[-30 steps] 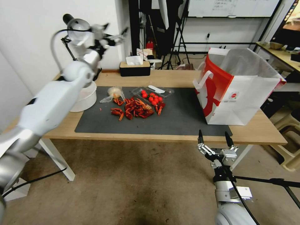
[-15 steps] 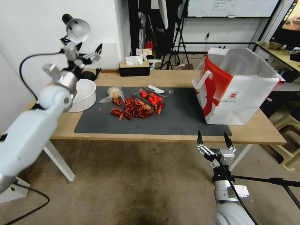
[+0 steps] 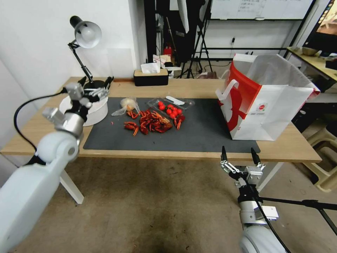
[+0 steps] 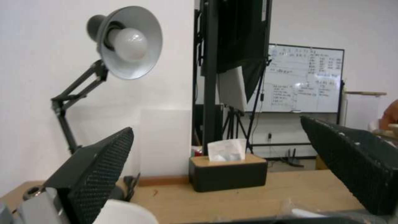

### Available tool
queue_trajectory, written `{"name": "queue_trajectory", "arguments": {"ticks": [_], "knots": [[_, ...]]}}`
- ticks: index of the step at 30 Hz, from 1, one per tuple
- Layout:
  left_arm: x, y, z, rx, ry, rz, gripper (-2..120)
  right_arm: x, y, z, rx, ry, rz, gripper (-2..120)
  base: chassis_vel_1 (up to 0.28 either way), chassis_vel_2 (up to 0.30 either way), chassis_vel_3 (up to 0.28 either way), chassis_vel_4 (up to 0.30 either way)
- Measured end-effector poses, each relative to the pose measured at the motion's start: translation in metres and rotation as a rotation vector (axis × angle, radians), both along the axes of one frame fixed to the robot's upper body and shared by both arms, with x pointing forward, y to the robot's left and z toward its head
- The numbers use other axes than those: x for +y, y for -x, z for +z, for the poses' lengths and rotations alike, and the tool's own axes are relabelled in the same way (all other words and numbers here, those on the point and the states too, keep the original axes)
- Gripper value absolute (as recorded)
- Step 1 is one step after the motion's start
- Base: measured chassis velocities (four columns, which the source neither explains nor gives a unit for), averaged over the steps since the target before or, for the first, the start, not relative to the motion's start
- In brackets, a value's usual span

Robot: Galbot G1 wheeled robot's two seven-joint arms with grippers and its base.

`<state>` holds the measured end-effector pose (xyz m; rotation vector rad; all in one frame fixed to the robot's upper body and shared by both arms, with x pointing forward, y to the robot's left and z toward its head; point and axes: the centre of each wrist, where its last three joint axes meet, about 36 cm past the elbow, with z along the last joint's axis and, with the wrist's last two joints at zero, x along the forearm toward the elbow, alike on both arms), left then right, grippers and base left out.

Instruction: Pick up the trash from the table and place it into the takeout bag.

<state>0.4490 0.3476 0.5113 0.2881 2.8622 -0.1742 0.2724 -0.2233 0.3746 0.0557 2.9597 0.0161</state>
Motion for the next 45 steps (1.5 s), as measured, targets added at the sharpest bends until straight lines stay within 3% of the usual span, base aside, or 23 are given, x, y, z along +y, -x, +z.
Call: {"name": "queue_trajectory", "arguments": {"ticks": [8, 19, 31, 45], "knots": [[0.003, 0.054, -0.035, 0.044, 0.003, 0.055, 100, 0.001, 0.001, -0.001, 0.005, -0.001, 0.003, 100, 0.000, 0.000, 0.000, 0.000], [-0.005, 0.082, -0.063, 0.058, -0.001, 0.106, 100, 0.000, 0.004, -0.002, 0.007, 0.001, 0.002, 100, 0.000, 0.000, 0.000, 0.000], [-0.028, 0.129, -0.112, 0.110, -0.018, 0.146, 100, -0.001, 0.006, -0.004, 0.012, 0.002, -0.008, 100, 0.000, 0.000, 0.000, 0.000], [-0.034, 0.163, -0.138, 0.144, -0.045, 0.161, 100, -0.001, 0.006, -0.007, 0.016, 0.003, -0.009, 100, 0.000, 0.000, 0.000, 0.000]]}}
